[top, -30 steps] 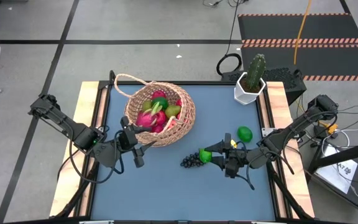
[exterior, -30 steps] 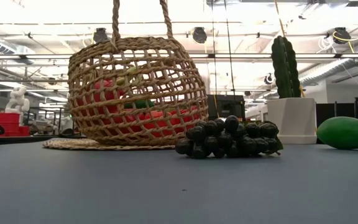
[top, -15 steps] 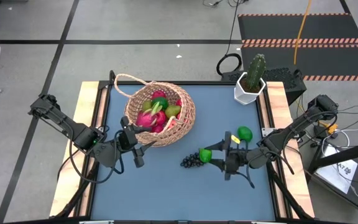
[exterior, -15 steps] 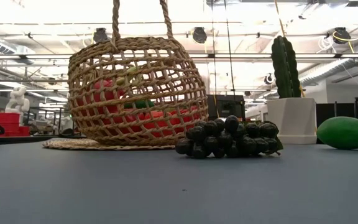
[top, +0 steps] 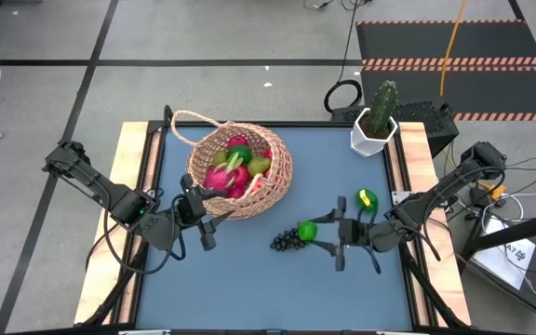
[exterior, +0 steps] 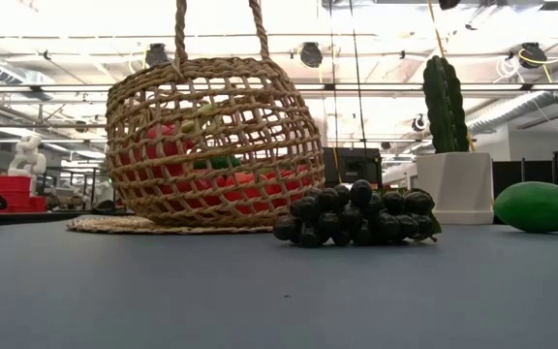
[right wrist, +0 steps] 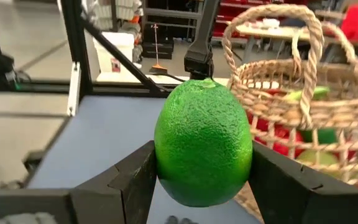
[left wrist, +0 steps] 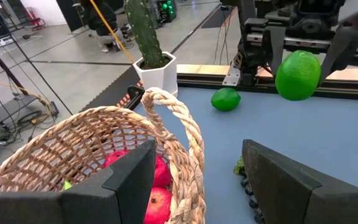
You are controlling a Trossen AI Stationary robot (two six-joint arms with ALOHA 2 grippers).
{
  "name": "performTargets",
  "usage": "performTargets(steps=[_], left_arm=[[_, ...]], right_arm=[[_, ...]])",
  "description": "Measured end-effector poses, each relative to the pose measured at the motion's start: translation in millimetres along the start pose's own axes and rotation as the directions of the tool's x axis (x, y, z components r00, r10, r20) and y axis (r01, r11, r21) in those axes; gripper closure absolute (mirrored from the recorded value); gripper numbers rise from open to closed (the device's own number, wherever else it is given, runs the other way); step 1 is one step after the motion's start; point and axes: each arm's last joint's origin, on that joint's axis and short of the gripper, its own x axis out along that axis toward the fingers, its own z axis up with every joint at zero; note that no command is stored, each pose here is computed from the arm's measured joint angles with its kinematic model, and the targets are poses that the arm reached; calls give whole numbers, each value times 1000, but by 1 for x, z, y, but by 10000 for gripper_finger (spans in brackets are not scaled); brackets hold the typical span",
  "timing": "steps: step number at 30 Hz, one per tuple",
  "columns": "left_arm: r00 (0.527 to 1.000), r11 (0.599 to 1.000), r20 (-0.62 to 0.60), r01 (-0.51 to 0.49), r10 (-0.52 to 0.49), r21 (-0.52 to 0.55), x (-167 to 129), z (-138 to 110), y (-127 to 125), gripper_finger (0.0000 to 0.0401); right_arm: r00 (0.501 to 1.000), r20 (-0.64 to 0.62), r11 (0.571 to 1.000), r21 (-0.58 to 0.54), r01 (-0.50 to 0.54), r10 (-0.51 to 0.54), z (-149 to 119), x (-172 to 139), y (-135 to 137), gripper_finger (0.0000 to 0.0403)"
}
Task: Build produce basket
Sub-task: Put the green lime into the basket
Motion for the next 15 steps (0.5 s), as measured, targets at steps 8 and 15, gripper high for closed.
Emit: performTargets(steps=[8, 15], left_arm=[[1000, 1000, 0, 0, 0, -1, 0, 0, 0, 162], [1000, 1000, 0, 0, 0, -1, 0, 0, 0, 162]], right_arm=[[1000, 0, 979, 206, 0, 0, 0, 0, 0, 181], [1000, 0, 914, 406, -2, 3, 0, 0, 0, 181]])
